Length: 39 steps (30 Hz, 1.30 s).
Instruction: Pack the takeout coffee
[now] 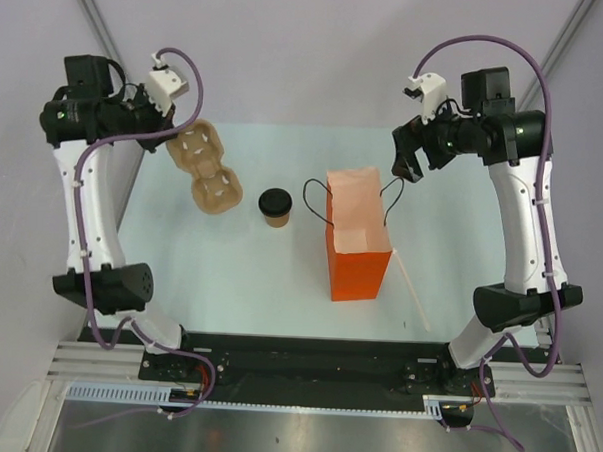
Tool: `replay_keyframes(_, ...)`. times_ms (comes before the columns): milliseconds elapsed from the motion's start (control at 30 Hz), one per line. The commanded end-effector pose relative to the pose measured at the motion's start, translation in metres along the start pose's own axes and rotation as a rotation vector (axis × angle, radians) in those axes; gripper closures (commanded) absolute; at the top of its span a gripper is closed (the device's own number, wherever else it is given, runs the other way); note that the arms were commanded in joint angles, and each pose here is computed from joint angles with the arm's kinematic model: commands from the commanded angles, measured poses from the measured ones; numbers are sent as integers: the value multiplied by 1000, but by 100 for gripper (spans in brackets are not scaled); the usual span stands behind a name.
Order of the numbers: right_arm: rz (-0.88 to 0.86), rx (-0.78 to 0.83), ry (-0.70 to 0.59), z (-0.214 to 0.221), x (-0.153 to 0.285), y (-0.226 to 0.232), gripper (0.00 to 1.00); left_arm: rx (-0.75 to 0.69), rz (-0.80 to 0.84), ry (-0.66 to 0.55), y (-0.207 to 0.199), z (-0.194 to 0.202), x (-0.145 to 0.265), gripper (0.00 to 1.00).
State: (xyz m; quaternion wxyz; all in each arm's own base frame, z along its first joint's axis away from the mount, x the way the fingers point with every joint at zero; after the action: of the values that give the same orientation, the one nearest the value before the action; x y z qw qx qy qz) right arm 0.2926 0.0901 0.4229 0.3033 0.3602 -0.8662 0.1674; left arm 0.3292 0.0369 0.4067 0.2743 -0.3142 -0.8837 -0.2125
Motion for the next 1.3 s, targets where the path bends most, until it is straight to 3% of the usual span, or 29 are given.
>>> replay_keyframes(0,-8,90,-86,-11,23,7,0,106,81,-135,-49,-29,40,100)
replay_keyframes(267,-45,344,-83,-30,-24,-4,2,130,62,-345,-93,-52,78,100)
replay_keyframes(600,-176,479,8,-33,-102,8,14,190,78,-354,-114,-25,69,100)
replay_keyframes(767,-295,458,85,-17,-129,15,27,195,59,-378,-119,-18,66,100)
replay_keyframes(867,-343,421,158,-5,-145,18,46,204,61,-401,-119,-21,67,100)
replay_keyframes(900,-353,413,166,-3,-147,19,60,208,64,-413,-119,-23,68,100)
replay_keyframes(967,-359,380,182,-1,-148,20,76,215,68,-422,-118,-25,67,100)
replay_keyframes(1000,-362,364,188,-1,-149,21,93,216,71,-430,-117,-27,67,100)
replay_keyframes(1033,-357,335,192,-1,-147,21,100,220,75,-431,-116,-28,66,100)
replay_keyframes(1267,-407,143,219,-1,-133,38,100,231,81,-496,-109,-43,71,100)
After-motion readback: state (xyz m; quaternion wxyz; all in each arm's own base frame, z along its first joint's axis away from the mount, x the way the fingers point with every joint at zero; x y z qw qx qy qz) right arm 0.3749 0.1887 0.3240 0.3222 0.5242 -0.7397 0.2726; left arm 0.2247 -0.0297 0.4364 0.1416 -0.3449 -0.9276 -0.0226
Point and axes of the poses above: each gripper's point midway between its finger pads, its own x axis back along the fingers, its own y axis along the line the jaws close on, z = x × y, the point moved 9 cm from there along x, back along the fingers, and after that the axes turned 4 degrees about x, right-handed, at the moved point
